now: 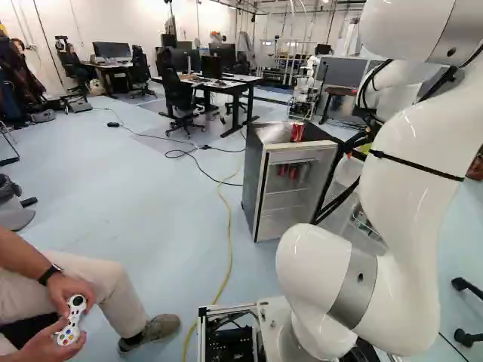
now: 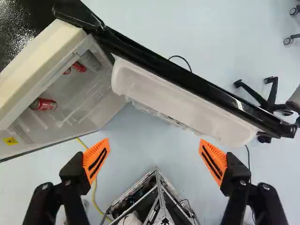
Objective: Grab a drink from the fridge
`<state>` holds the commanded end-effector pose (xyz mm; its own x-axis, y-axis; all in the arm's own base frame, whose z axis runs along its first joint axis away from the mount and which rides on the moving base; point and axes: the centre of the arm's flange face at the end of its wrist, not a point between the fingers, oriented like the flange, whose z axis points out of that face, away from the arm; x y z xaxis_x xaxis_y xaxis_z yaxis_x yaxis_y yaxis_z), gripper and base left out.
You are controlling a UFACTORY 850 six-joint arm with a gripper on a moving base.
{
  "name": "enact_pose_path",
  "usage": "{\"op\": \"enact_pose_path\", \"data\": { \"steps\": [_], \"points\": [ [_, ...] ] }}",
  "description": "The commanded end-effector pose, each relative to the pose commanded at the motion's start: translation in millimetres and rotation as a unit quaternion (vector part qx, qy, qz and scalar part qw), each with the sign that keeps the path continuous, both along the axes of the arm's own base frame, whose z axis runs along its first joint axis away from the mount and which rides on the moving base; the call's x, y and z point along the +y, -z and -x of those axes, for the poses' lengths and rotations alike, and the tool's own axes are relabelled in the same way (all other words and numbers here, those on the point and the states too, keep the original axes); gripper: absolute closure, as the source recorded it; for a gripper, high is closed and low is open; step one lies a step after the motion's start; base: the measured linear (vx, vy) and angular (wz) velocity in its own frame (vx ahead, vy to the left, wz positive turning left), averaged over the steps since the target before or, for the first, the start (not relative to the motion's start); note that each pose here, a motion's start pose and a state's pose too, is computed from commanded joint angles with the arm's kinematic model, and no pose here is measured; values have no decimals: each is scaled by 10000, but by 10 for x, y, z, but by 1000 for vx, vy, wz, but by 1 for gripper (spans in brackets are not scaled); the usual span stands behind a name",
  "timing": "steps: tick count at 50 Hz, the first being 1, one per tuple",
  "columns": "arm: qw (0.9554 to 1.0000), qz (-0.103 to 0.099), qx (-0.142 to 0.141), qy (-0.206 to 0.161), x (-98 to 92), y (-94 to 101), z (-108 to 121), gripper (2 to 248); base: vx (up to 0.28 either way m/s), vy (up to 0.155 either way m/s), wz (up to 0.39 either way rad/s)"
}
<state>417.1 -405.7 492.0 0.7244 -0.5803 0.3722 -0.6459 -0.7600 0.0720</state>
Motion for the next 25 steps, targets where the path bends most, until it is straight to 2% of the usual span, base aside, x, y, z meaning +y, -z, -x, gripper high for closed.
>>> {"op": "enact_pose_path", "data": {
  "steps": [25],
  "points": [
    [9997, 99, -99, 182, -467, 17, -157, 3, 0, 0, 0]
  ]
}}
